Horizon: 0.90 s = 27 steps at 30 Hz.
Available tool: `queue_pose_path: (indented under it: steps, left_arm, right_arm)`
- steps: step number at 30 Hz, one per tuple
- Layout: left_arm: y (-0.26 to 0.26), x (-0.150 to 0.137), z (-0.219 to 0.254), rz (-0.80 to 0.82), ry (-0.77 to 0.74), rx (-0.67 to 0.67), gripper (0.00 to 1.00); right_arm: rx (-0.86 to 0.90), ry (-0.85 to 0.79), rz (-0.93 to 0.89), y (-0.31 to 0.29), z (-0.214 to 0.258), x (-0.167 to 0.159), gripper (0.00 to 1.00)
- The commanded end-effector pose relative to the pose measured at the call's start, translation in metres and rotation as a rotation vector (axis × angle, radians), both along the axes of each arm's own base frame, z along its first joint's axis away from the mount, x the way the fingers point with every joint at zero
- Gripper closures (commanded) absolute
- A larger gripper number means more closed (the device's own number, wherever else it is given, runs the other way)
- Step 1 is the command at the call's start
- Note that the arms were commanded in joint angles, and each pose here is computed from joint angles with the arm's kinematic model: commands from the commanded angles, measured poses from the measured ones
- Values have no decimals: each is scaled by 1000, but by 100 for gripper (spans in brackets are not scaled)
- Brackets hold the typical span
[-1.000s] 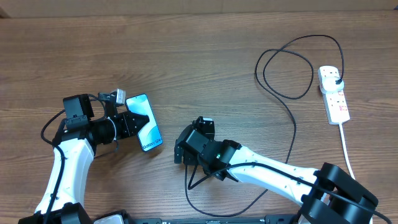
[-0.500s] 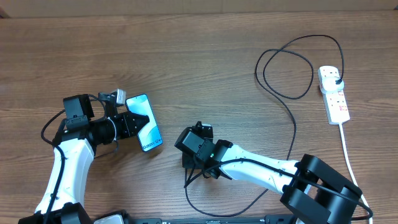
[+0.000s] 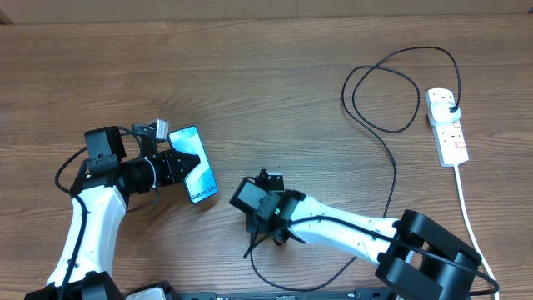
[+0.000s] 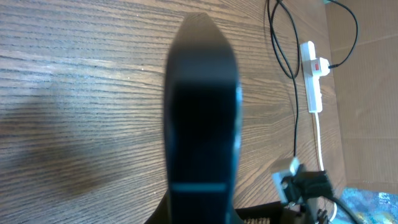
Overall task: Plug charger to phone and switch on socket
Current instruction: 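Lower the right gripper over the cable plug and close on it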
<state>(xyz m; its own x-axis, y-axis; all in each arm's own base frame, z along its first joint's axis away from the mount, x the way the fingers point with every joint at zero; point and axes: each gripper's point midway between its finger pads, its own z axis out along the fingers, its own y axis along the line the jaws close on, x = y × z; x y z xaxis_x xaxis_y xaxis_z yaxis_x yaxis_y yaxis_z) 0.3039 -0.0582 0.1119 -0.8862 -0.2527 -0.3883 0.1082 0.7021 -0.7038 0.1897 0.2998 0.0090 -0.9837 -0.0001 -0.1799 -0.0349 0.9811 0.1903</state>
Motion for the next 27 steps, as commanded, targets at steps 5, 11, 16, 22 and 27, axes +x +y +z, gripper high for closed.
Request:
queue_pose_path:
  steps: [5, 11, 16, 22, 27]
  left_arm:
    - [-3, 0, 12, -22, -52, -14, 96]
    - [-3, 0, 12, -22, -52, -13, 96]
    - [-3, 0, 12, -22, -52, -13, 96]
    - [-3, 0, 12, -22, -51, -13, 96]
    - [-3, 0, 12, -22, -51, -13, 96]
  right_arm:
    - [19, -55, 8, 20, 76, 44, 47]
    - [38, 1, -23, 24, 81, 37, 45]
    - [-42, 61, -19, 26, 51, 18, 45]
    - [-156, 123, -17, 22, 6, 4, 44]
    - [-218, 160, -35, 11, -17, 5, 43]
